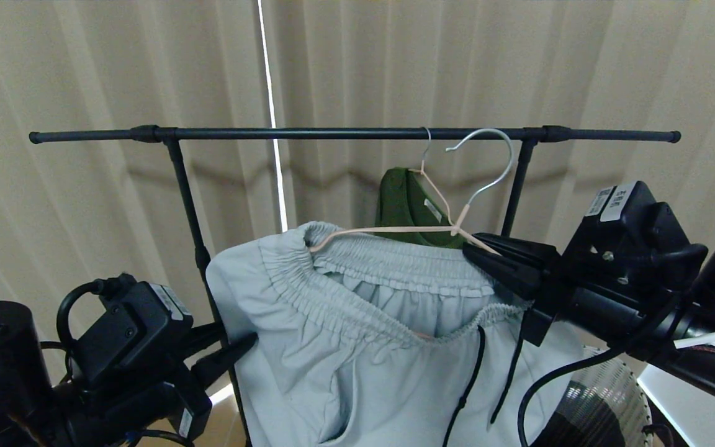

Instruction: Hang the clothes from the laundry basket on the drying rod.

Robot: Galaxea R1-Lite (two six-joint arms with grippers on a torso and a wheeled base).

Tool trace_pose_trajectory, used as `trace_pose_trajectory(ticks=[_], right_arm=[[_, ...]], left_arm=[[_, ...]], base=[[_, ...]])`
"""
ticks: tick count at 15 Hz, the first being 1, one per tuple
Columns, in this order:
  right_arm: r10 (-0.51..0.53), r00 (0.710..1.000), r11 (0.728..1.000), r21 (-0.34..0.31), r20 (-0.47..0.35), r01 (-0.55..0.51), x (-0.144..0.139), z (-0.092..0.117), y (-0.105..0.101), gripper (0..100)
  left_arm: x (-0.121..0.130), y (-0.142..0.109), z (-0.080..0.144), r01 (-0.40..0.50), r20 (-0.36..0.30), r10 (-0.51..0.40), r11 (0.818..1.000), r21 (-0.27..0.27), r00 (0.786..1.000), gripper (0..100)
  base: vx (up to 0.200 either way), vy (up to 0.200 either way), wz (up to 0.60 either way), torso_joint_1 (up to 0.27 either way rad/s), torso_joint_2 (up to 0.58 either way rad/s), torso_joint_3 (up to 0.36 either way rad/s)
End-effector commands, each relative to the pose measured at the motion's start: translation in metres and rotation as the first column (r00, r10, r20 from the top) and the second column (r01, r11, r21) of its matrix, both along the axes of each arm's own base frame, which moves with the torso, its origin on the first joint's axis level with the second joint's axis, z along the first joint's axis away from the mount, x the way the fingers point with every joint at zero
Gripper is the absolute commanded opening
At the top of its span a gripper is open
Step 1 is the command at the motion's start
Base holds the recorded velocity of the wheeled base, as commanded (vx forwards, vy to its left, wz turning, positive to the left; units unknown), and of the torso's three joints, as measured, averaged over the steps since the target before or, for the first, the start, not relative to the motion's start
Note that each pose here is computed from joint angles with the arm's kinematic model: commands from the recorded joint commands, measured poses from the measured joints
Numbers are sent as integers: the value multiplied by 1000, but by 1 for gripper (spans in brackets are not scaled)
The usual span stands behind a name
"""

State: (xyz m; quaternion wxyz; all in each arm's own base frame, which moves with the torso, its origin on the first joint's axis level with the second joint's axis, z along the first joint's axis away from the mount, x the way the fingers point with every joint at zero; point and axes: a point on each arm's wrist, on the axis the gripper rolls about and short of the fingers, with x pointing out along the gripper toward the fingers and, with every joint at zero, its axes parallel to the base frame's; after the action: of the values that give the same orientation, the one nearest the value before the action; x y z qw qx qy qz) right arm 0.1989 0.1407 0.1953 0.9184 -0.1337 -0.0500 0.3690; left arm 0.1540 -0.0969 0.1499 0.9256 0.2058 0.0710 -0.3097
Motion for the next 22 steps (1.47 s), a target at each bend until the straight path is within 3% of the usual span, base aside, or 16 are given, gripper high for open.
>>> trace_pose_trajectory(ticks=[1, 5, 7, 11, 17, 20, 22], right_arm=[[1, 1000, 1000, 1, 4, -1, -1, 1, 0, 0], [-7, 1000, 1000, -2, -1, 7, -3, -1, -3, 0], [-31, 1000, 999, -6, -2, 31, -2, -2, -7, 0], [-111, 993, 991, -76, 49, 114, 8, -5, -25, 0], [-131, 991, 987, -91, 41, 134, 9, -9, -30, 0], [-130, 991, 986, -103, 34, 133, 9, -12, -30, 0], [-122, 992, 985, -116, 28, 124, 11, -15, -27, 0]], left_arm=[[0, 0, 2, 0, 4, 1, 1000, -10, 1000, 0], [-5, 4, 2, -3, 10, 4, 1000, -14, 1000, 0], [-4, 13, 3, -53, 30, 53, 999, -5, 998, 0], [-8, 39, 8, -176, 76, 177, 984, -13, 981, 0], [-6, 59, 11, -294, 94, 295, 955, -27, 951, 0], [-5, 57, 12, -279, 98, 280, 960, -28, 955, 0], [-6, 50, 15, -218, 103, 220, 975, -33, 970, 0]], base=[[0, 0, 0, 0, 0, 0], [0, 0, 0, 0, 0, 0], [0, 0, 0, 0, 0, 0], [0, 0, 0, 0, 0, 0], [0, 0, 0, 0, 0, 0], [0, 0, 0, 0, 0, 0], [0, 0, 0, 0, 0, 0]])
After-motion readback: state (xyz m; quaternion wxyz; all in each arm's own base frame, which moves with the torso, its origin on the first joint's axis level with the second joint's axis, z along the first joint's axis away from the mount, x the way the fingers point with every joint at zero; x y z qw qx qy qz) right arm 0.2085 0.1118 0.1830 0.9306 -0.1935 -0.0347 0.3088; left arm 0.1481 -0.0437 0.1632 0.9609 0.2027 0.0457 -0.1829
